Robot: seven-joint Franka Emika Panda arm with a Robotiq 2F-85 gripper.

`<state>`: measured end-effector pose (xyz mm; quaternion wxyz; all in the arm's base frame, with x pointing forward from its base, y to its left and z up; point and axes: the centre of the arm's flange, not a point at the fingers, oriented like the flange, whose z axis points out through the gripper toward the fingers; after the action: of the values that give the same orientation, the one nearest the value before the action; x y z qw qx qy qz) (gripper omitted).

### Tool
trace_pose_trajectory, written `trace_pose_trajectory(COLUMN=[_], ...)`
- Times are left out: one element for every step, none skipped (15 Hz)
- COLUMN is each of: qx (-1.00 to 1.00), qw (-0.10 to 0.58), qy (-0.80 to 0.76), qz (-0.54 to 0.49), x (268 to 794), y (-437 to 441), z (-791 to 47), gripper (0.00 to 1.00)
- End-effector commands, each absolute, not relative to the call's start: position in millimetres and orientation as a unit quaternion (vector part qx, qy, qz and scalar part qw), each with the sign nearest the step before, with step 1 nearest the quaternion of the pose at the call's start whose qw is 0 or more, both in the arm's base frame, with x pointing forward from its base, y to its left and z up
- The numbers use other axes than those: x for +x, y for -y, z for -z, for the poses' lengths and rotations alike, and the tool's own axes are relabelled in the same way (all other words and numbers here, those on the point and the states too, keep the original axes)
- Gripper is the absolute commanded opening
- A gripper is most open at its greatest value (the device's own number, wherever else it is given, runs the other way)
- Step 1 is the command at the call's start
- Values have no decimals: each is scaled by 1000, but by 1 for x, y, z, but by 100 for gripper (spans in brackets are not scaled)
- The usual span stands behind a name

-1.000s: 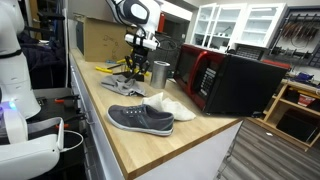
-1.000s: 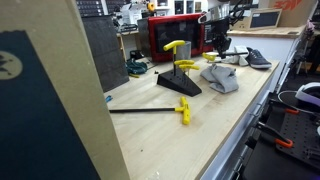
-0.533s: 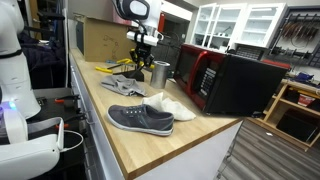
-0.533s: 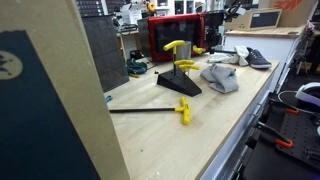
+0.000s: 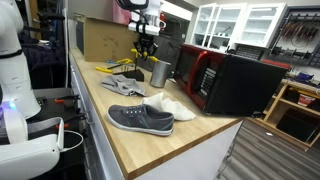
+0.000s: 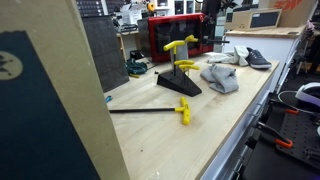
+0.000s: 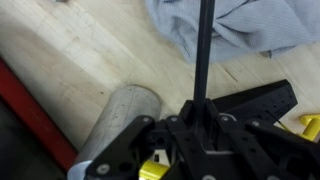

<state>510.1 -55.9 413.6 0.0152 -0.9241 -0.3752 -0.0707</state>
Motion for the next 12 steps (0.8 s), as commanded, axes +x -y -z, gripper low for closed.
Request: trace_pose_trajectory(qx=[-915, -912, -910, -909, -908, -907, -907, -907, -907, -906, -906, -905], qw=[5, 6, 6, 9, 13, 16, 19, 23, 27, 30, 32, 33], qy=[383, 389, 391, 394, 396, 396, 396, 395, 394, 395, 394, 394], qz=[128, 131, 135, 137, 138, 140, 142, 145, 147, 150, 154, 159], x=[520, 519, 518, 516, 514, 512, 512, 510, 509, 507, 505, 503], y=[43, 41, 39, 39, 38, 39, 40, 42, 44, 47, 49, 50], z=[-449, -453, -457, -459, -460, -460, -461, -463, -464, -466, -467, -469], gripper=[4, 4, 4, 4, 4, 4, 4, 4, 4, 4, 4, 4])
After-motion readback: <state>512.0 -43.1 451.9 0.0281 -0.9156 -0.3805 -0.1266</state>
